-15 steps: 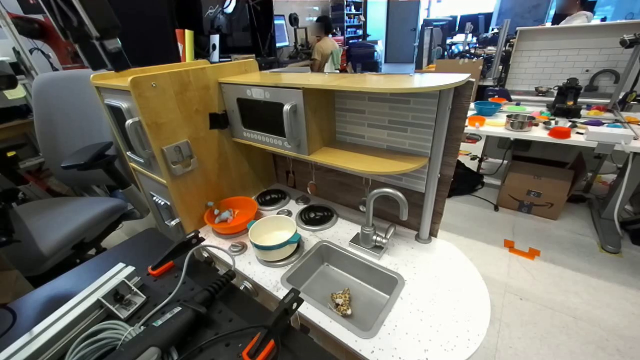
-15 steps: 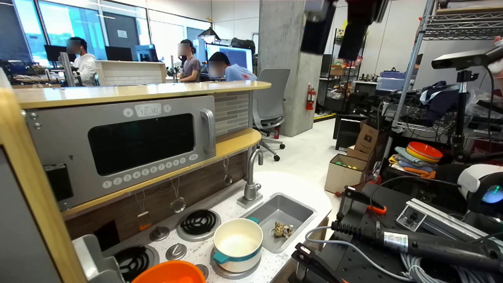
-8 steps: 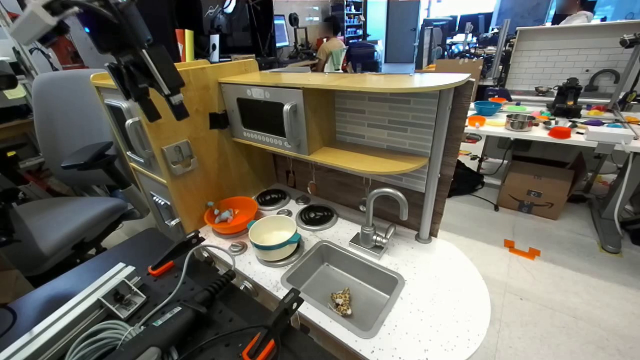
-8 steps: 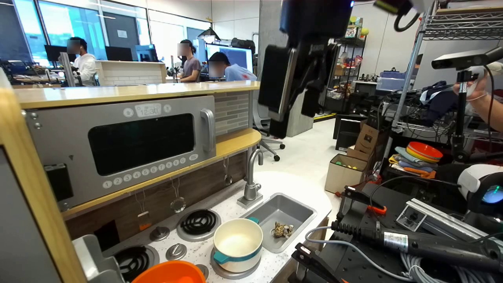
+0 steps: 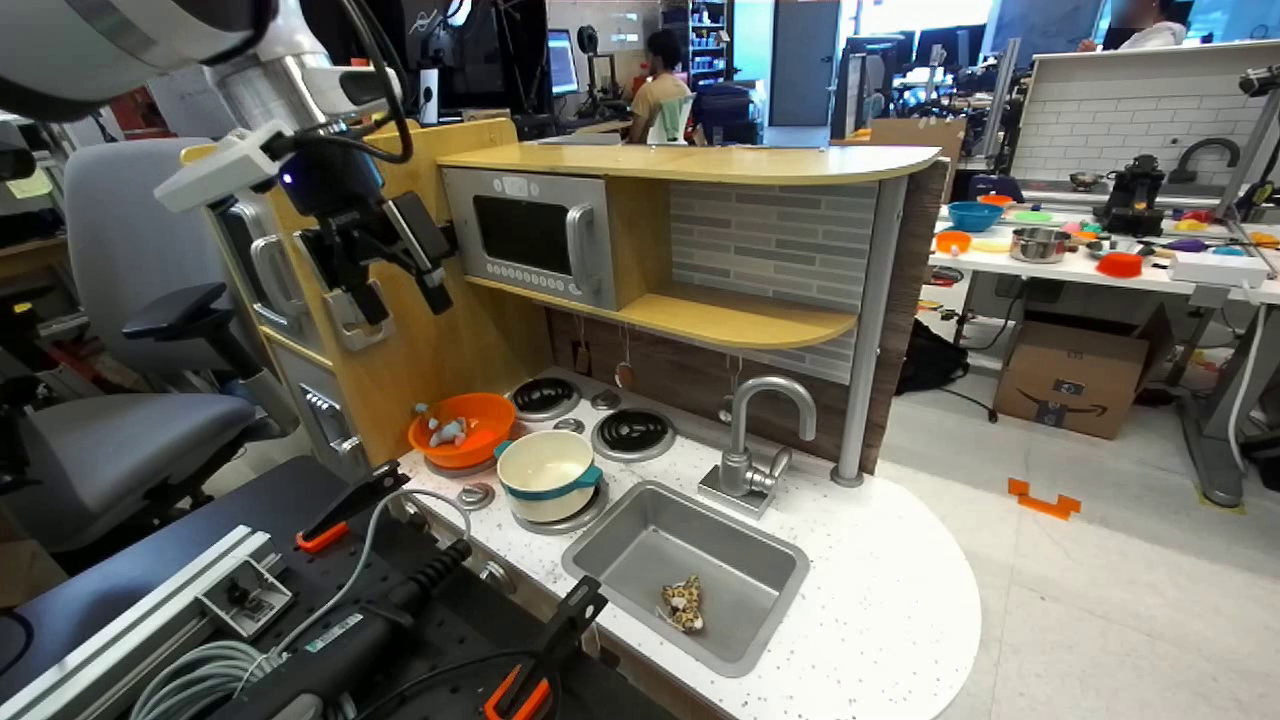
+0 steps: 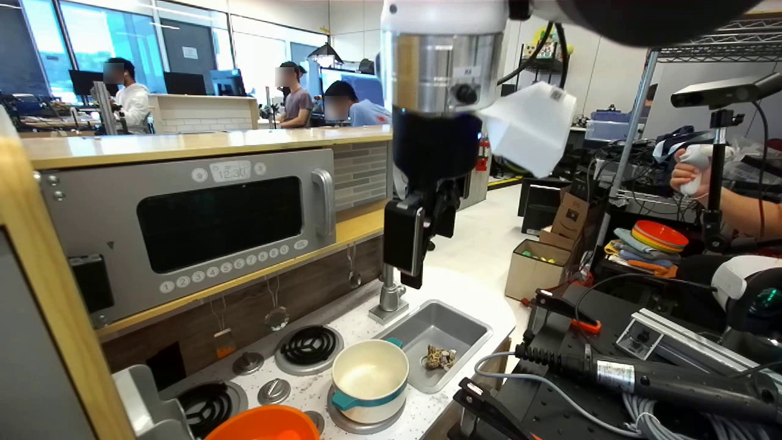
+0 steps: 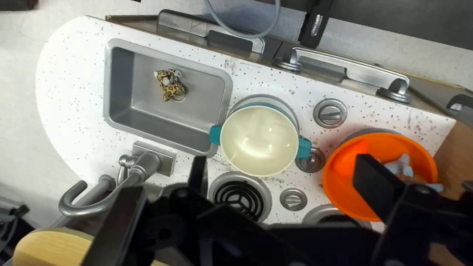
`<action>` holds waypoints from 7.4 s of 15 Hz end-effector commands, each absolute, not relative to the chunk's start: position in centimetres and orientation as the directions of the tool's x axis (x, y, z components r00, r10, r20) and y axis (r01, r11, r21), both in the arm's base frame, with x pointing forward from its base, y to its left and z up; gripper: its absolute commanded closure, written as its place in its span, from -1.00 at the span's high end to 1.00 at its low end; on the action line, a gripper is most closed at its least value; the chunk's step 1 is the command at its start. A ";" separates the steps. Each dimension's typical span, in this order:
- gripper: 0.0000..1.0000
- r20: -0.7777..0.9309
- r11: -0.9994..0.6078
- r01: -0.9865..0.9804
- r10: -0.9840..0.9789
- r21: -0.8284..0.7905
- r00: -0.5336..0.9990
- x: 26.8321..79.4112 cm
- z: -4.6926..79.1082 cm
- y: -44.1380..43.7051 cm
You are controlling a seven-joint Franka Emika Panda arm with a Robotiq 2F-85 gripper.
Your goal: Turn the pot on the stove
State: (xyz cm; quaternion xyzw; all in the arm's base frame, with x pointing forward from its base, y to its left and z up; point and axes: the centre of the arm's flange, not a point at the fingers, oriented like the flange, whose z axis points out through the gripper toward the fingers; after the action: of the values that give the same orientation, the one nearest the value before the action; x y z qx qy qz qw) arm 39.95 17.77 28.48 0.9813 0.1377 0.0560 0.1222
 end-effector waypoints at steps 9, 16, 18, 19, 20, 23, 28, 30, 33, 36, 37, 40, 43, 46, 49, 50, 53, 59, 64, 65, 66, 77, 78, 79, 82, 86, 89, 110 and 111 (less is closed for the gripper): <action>1.00 -0.075 -0.843 0.460 0.458 0.280 0.886 49.4 14.1 20.2; 1.00 -0.155 -0.732 0.631 0.613 0.258 0.775 50.1 8.1 21.2; 1.00 -0.174 -0.695 0.678 0.656 0.239 0.734 49.1 6.5 21.2; 1.00 -0.180 -0.674 0.703 0.680 0.229 0.711 48.8 5.5 21.3; 1.00 -0.187 -0.656 0.722 0.698 0.219 0.691 48.5 4.9 21.4; 1.00 -0.198 -0.602 0.774 0.748 0.197 0.633 48.3 3.2 21.4; 1.00 -0.198 -0.556 0.808 0.785 0.194 0.587 49.5 2.2 20.6; 1.00 -0.203 -0.538 0.822 0.798 0.184 0.568 49.6 1.8 20.4; 0.55 -0.218 -0.513 0.844 0.815 0.157 0.536 48.7 0.9 20.3; 0.16 -0.227 -0.488 0.862 0.832 0.135 0.507 47.7 -0.2 20.1; 0.02 -0.227 -0.480 0.867 0.837 0.133 0.498 47.6 -0.4 20.0; -0.43 -0.219 -0.459 0.876 0.848 0.148 0.482 47.8 -0.5 19.9; -0.90 -0.193 -0.431 0.883 0.865 0.186 0.463 48.7 0.4 19.8; -1.00 -0.155 -0.353 0.903 0.905 0.244 0.395 49.5 1.8 20.0; -0.98 -0.124 -0.232 0.923 0.952 0.308 0.281 49.7 3.3 20.4; -0.98 -0.112 -0.191 0.928 0.965 0.320 0.238 49.6 3.7 20.6; -0.98 -0.080 -0.044 0.945 0.994 0.325 0.074 48.6 4.4 20.9; -0.98 -0.032 0.194 0.939 0.981 0.283 -0.193 45.4 4.2 19.0; -0.98 -0.050 0.287 0.924 0.958 0.252 -0.284 44.0 4.3 15.5; -0.98 -0.064 0.307 0.920 0.952 0.244 -0.301 44.0 4.2 15.0; -0.98 -0.075 0.333 0.913 0.943 0.234 -0.325 44.0 4.1 14.5; -0.98 -0.040 0.655 0.743 0.753 0.135 -0.657 43.4 3.5 10.8; -0.98 -0.042 0.664 0.737 0.746 0.128 -0.665 43.3 3.6 10.4; -0.98 -0.038 0.670 0.732 0.741 0.122 -0.671 43.2 3.5 9.8; -0.98 -0.048 0.683 0.721 0.729 0.115 -0.683 43.3 3.5 8.8; -0.98 -0.075 0.681 0.722 0.732 0.118 -0.678 43.9 3.4 8.2; -0.98 -0.085 0.657 0.744 0.753 0.120 -0.652 44.9 2.9 8.1; 1.00 -0.069 0.331 0.909 0.944 0.253 -0.324 45.7 7.9 11.1; 1.00 -0.062 0.303 0.913 0.953 0.273 -0.298 45.7 9.2 11.3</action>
State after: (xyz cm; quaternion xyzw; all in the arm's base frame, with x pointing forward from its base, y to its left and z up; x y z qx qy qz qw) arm 46.27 10.79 4.48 0.5518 0.8261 0.0737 0.0869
